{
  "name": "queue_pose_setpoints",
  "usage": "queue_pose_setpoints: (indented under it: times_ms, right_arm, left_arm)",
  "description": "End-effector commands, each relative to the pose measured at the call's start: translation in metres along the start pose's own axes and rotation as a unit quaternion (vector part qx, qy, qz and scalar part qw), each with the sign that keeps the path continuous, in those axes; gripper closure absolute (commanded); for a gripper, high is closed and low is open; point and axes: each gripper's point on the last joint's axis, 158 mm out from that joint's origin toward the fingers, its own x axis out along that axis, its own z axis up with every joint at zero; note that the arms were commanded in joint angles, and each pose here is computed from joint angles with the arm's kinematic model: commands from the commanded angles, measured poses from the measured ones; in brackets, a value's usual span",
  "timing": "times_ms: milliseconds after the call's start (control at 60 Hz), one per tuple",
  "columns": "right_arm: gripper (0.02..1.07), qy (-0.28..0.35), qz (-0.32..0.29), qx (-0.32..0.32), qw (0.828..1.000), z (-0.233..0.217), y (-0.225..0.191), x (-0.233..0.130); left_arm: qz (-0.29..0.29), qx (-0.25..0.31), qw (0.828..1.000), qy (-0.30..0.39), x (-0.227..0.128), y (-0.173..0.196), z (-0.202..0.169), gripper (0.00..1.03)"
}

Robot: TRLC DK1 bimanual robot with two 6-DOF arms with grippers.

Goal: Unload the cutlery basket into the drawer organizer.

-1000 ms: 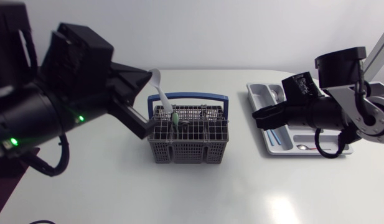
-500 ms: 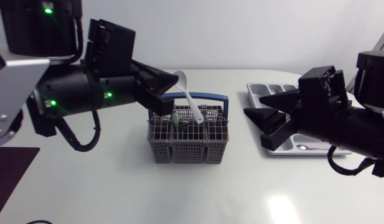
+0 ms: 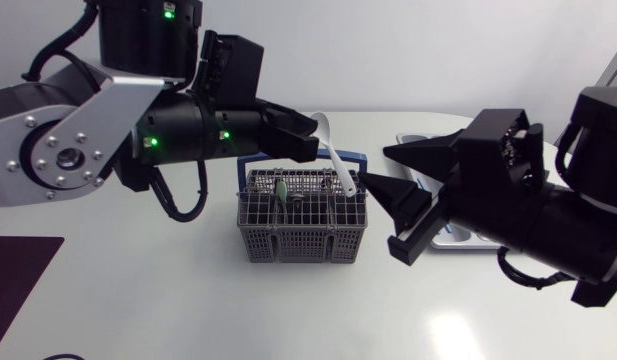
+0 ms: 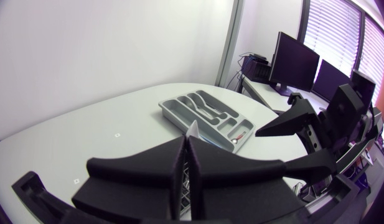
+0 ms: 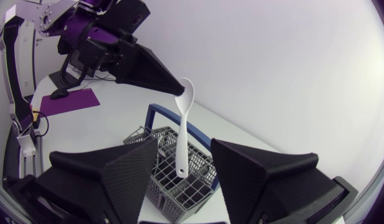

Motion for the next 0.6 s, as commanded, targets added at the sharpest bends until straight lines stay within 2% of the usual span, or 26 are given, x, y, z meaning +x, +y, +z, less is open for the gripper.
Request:
queue_pose_setpoints:
  times_ms: [0,200,300,583]
  right_arm:
    - [0.45,0.013,0.002,-0.021,1.000,-0.015,0.010,0.009]
    - [0.48,0.010,-0.031,-0.064,0.997,-0.017,0.015,0.028]
    - [0.54,0.005,-0.067,-0.086,0.994,-0.015,0.007,0.035]
    - [0.64,0.016,-0.109,-0.095,0.989,-0.017,-0.008,0.048]
  left_arm:
    - [-0.014,-0.011,1.000,-0.019,0.003,-0.009,0.017,1.00]
    - [-0.024,-0.007,0.999,-0.024,0.008,-0.019,0.017,1.00]
    - [-0.025,-0.009,0.999,-0.023,0.010,-0.021,0.016,1.00]
    - [-0.016,-0.011,1.000,-0.017,0.013,-0.017,0.012,1.00]
